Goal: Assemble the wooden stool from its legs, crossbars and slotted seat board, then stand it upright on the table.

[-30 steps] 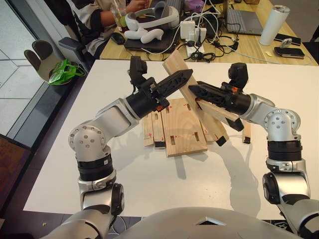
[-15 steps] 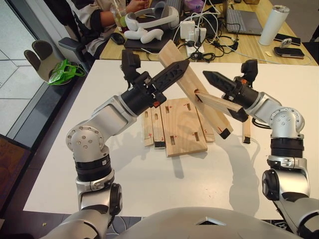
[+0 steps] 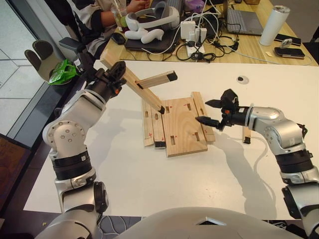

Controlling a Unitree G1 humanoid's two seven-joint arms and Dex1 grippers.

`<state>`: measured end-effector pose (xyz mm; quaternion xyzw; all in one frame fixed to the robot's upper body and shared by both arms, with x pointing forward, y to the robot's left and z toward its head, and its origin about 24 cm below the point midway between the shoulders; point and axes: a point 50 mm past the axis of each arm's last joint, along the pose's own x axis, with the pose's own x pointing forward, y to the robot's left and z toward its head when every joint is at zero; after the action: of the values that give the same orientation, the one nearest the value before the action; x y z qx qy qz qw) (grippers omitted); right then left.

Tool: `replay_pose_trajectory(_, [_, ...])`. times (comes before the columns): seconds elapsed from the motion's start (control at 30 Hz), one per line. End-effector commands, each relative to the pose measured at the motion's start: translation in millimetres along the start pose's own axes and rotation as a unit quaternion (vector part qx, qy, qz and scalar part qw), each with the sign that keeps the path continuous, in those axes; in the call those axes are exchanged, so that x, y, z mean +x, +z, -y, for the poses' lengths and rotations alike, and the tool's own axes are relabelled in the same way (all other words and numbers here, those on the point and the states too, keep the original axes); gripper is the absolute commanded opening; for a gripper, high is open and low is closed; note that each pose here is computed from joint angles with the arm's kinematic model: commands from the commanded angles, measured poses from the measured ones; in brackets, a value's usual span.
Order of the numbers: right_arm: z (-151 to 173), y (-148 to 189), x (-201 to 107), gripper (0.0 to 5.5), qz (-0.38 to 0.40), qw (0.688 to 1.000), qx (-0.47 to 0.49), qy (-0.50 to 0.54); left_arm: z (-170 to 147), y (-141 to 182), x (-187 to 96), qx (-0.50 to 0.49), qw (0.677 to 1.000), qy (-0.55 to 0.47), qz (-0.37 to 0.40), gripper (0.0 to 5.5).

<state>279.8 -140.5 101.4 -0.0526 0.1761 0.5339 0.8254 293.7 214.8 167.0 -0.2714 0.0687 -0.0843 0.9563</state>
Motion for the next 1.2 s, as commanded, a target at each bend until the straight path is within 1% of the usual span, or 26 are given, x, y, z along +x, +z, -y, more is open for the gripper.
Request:
replay_pose_trajectory(0.03, [-30, 1, -2, 4.54, -0.026, 0.994, -0.046, 0.094, 15, -4, 7, 0.025, 1.0, 0.007, -0.013, 1.02])
replay_pose_trajectory(0.17, [-47, -6, 1, 4.54, -0.074, 0.983, -0.097, 0.138, 23, -7, 13, 0.034, 0.999, 0.003, -0.021, 1.02])
replay_pose_trajectory(0.27, [-61, -13, 9, 4.54, -0.118, 0.966, -0.161, 0.164, 25, -9, 17, 0.041, 0.999, 0.007, -0.022, 1.02])
replay_pose_trajectory(0.33, [-65, -16, 18, 4.54, -0.132, 0.957, -0.209, 0.151, 27, -9, 21, 0.053, 0.998, 0.015, -0.022, 1.02])
replay_pose_trajectory(0.4, [-66, -16, 31, 4.54, -0.13, 0.958, -0.228, 0.112, 30, -11, 24, 0.068, 0.997, 0.02, -0.028, 1.02])
replay_pose_trajectory(0.5, [-78, -21, 34, 4.54, -0.132, 0.959, -0.225, 0.11, 31, -18, 26, 0.092, 0.994, 0.034, -0.041, 1.02])
replay_pose_trajectory(0.67, [-91, -32, 32, 4.54, -0.154, 0.957, -0.215, 0.122, 33, -30, 27, 0.089, 0.993, 0.05, -0.055, 1.02])
replay_pose_trajectory(0.83, [-95, -33, 39, 4.54, -0.156, 0.958, -0.21, 0.115, 37, -23, 36, 0.052, 0.996, 0.067, -0.039, 1.02])
replay_pose_trajectory(0.97, [-96, -34, 41, 4.54, -0.156, 0.96, -0.207, 0.108, 35, -19, 38, 0.033, 0.996, 0.078, -0.036, 1.02])
replay_pose_trajectory(1.2, [-92, -34, 44, 4.54, -0.154, 0.962, -0.209, 0.088, 28, -24, 35, 0.065, 0.992, 0.102, -0.045, 1.02])
